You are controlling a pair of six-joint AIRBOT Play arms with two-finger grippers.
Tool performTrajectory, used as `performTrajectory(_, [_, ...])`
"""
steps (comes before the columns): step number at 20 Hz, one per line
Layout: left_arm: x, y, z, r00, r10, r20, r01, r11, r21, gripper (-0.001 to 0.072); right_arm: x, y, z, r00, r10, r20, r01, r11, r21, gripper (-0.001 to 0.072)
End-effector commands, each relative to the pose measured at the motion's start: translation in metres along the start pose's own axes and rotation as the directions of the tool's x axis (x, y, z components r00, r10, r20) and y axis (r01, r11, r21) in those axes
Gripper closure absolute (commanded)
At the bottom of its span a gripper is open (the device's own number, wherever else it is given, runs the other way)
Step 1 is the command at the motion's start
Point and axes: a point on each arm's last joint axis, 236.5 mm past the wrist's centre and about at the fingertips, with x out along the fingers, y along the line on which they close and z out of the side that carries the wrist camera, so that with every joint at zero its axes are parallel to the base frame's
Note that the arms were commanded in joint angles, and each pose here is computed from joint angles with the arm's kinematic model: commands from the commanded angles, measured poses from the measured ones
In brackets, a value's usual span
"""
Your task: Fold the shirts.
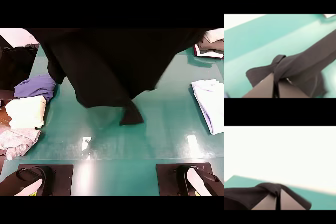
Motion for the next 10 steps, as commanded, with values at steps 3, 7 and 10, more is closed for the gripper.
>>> performTrajectory(3, [-0.049,-0.033,0.036,0.98,-0.108,0.167,0.108,0.994,0.01,0.0676,-0.045,0.022,0.069,0.992,-0.084,0.093,0.097,0.985,-0.145,0.0699])
performTrajectory(7, [-0.012,-0.017,0.001,0.998,-0.061,0.034,0.061,0.998,-0.012,0.0675,-0.025,-0.006,0.058,0.996,-0.09,0.008,0.09,0.994,-0.066,0.07])
performTrajectory(10, [0.062,0.021,-0.094,0.962,0.047,-0.27,-0.055,0.998,-0.019,0.0675,0.025,-0.05,-0.009,0.986,-0.032,-0.162,0.05,0.993,0.106,0.07])
